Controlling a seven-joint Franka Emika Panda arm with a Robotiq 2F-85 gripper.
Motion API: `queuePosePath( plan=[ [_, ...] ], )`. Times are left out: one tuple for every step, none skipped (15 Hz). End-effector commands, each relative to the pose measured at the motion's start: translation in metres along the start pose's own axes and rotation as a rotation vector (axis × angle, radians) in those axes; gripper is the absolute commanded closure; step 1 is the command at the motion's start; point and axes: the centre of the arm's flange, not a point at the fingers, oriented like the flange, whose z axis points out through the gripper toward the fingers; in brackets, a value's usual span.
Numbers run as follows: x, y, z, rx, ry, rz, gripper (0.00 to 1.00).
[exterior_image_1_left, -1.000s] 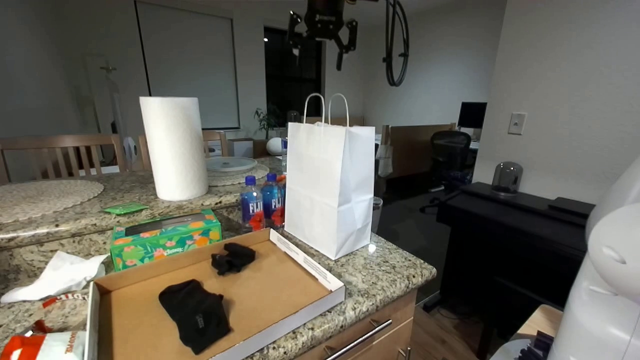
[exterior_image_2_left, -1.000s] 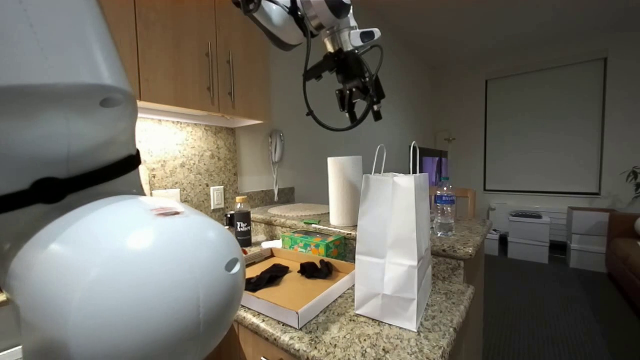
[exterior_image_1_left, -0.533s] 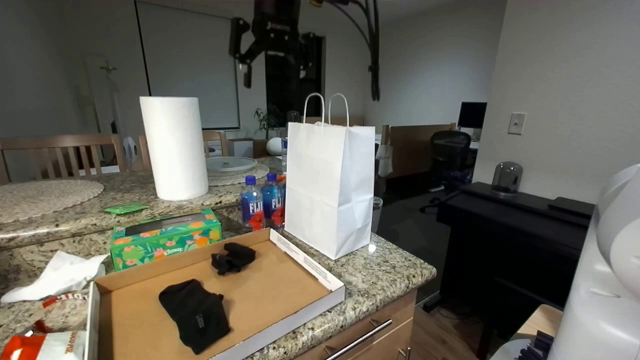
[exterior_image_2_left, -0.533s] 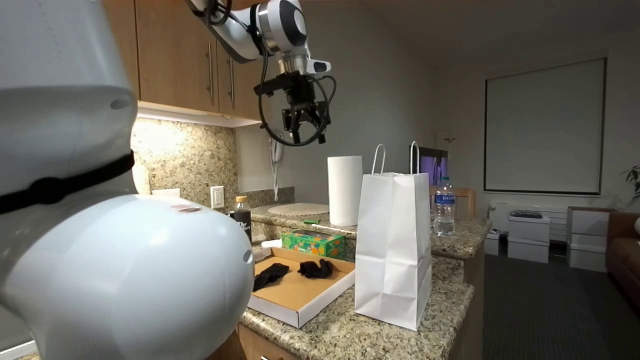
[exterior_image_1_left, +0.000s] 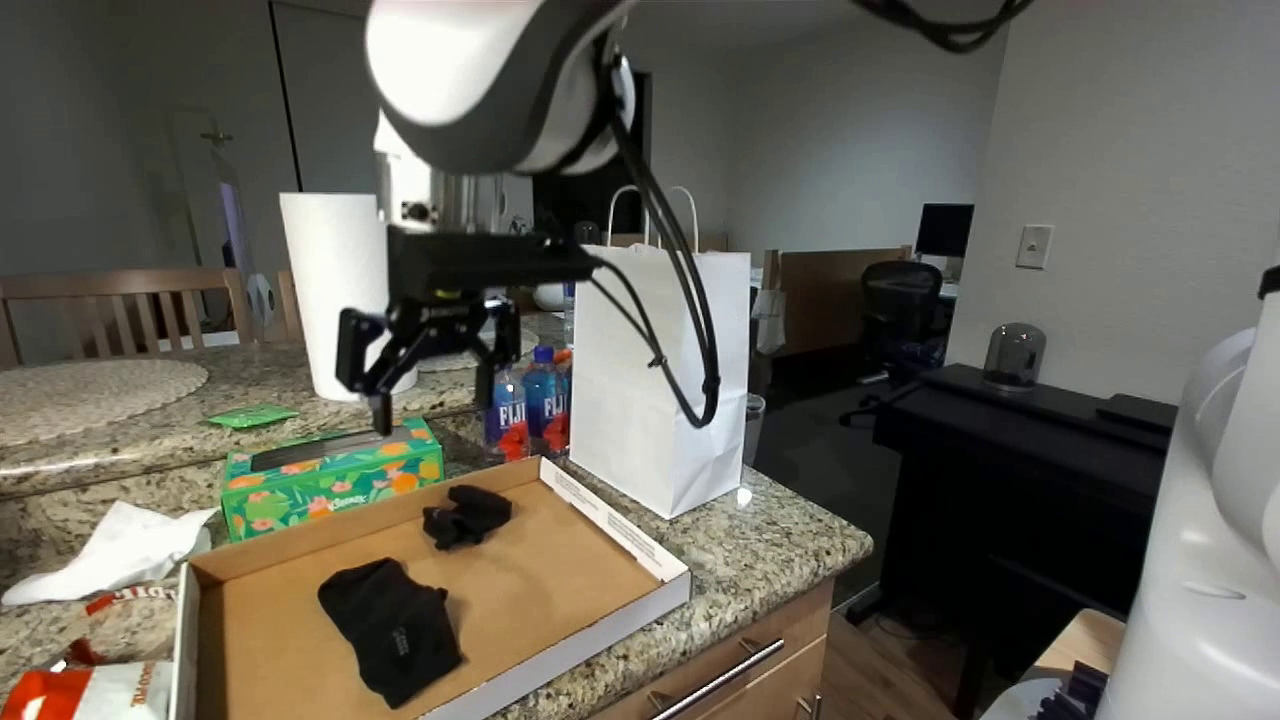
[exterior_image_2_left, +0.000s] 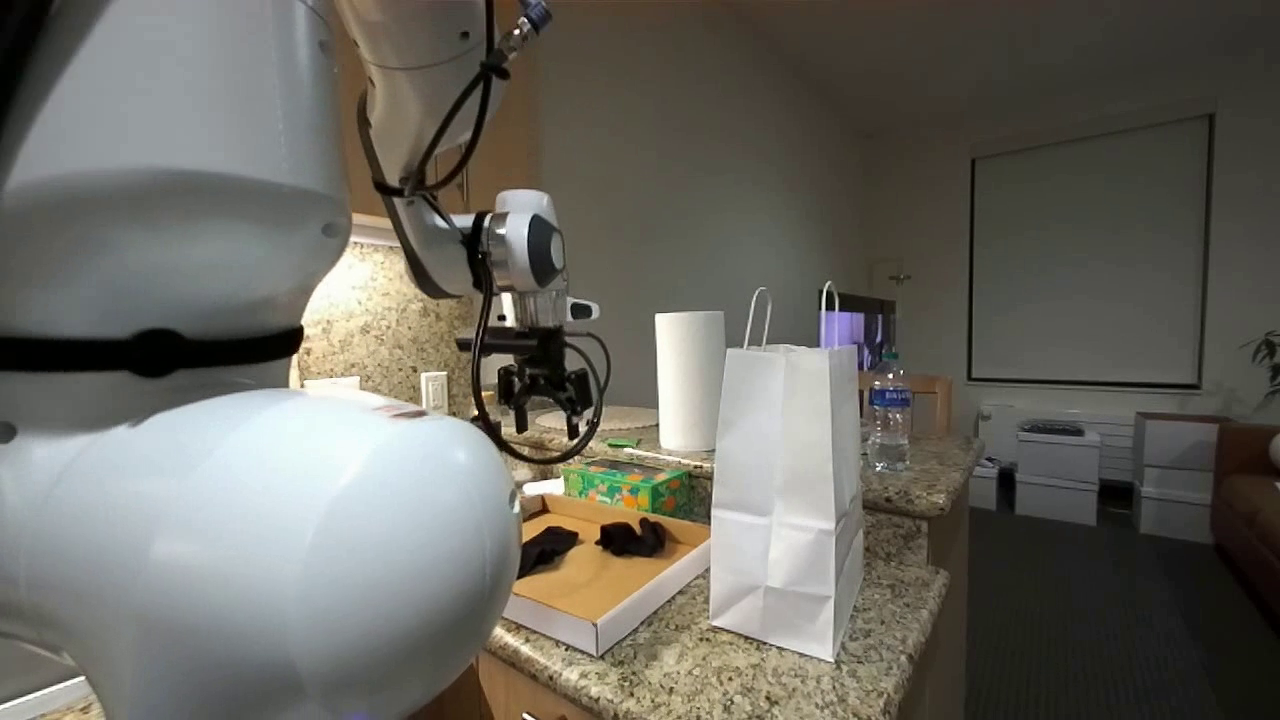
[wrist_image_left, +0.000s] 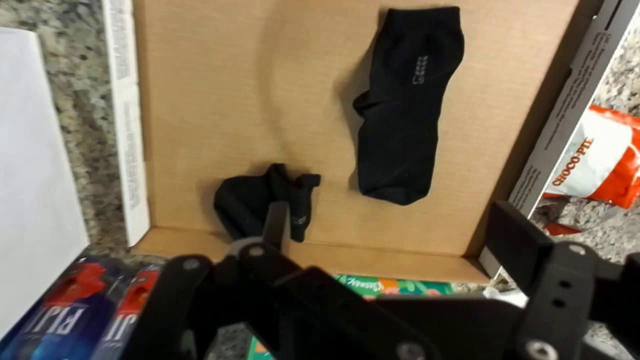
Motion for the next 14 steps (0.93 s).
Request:
queuePosePath(
  plan=[
    [0.016, -0.023, 0.067, 0.077, 0.043, -0.005, 0.00],
    [0.019, -0.030, 0.082, 0.090, 0.038, -0.014, 0.00],
    [0.021, -0.034, 0.098, 0.097, 0.022, -0.022, 0.00],
    [0.022, -0.037, 0.113, 0.100, 0.011, -0.026, 0.00],
    [0.023, -0.039, 0.127, 0.098, -0.005, -0.022, 0.00],
    [0.024, -0.040, 0.141, 0.096, -0.025, -0.024, 0.00],
    [0.024, -0.041, 0.153, 0.090, -0.053, -0.024, 0.00],
    [0.022, -0.042, 0.167, 0.078, -0.073, -0.024, 0.00],
    [0.021, -0.044, 0.178, 0.068, -0.086, -0.025, 0.00],
    [0.019, -0.045, 0.190, 0.057, -0.100, -0.026, 0.00],
    [0.017, -0.045, 0.199, 0.044, -0.109, -0.029, 0.00],
    [0.016, -0.044, 0.207, 0.034, -0.123, -0.034, 0.05],
    [0.015, -0.043, 0.212, 0.022, -0.134, -0.040, 0.26],
    [0.013, -0.041, 0.215, 0.012, -0.136, -0.045, 0.29]
  ],
)
